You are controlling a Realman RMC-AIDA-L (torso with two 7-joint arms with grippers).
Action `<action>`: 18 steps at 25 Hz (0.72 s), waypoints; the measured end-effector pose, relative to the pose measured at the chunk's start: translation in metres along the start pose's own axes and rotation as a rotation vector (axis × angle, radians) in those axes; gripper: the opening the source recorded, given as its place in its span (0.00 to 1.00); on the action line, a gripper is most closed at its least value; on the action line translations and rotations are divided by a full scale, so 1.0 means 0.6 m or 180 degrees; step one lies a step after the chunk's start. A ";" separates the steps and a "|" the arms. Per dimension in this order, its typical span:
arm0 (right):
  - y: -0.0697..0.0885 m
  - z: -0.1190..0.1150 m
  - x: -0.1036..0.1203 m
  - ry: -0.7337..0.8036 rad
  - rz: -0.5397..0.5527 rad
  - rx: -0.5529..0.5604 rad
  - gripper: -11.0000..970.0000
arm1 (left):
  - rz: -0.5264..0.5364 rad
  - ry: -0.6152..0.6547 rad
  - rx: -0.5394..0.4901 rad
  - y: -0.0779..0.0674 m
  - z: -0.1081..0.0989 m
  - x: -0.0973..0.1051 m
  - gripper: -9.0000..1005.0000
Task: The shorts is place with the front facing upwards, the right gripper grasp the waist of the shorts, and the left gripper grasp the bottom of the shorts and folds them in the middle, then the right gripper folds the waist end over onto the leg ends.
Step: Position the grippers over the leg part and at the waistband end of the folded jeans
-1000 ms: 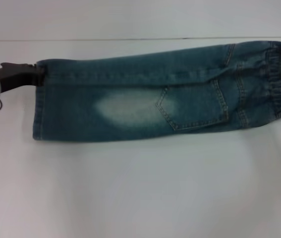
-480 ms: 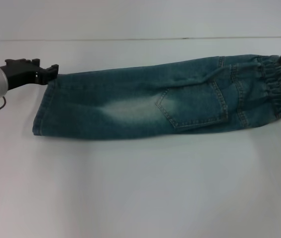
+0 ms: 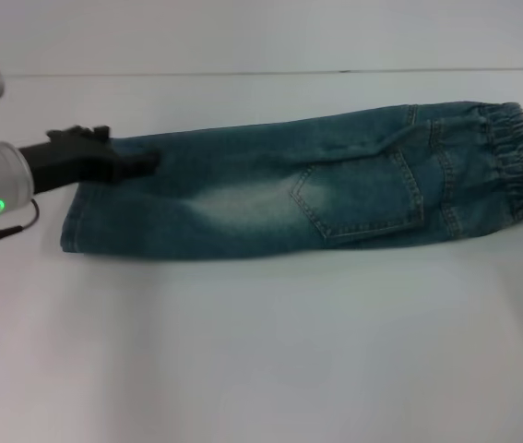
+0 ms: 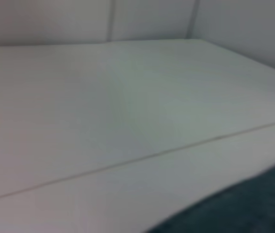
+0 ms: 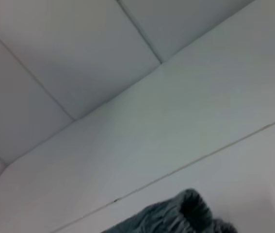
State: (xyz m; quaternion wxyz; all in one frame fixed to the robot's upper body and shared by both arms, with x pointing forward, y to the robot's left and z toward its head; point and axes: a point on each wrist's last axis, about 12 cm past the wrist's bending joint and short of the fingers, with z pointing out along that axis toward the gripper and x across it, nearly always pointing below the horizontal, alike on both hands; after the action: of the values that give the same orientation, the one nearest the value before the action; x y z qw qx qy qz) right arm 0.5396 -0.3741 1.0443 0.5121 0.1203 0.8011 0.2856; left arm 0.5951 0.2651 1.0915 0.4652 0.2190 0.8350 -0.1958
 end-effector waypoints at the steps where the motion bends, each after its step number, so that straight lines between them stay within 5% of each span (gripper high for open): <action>1: 0.002 -0.001 0.005 0.0011 -0.0026 -0.0023 0.82 | 0.0010 0.0012 0.0038 -0.004 0.001 0.001 0.84; 6: 0.004 0.004 0.016 0.0092 -0.0062 -0.0009 0.97 | 0.0044 0.0084 0.0266 -0.027 0.009 0.009 0.91; 18: 0.032 0.054 0.012 0.0358 -0.0371 -0.0006 0.97 | 0.0010 0.0101 0.0307 -0.031 0.011 0.015 0.91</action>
State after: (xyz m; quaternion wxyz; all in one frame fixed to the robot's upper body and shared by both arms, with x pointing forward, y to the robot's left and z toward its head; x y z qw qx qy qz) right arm 0.5636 -0.3443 1.0400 0.4822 0.0567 0.8339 0.2625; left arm 0.5851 0.2479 1.0829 0.4412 0.2456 0.8315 -0.2316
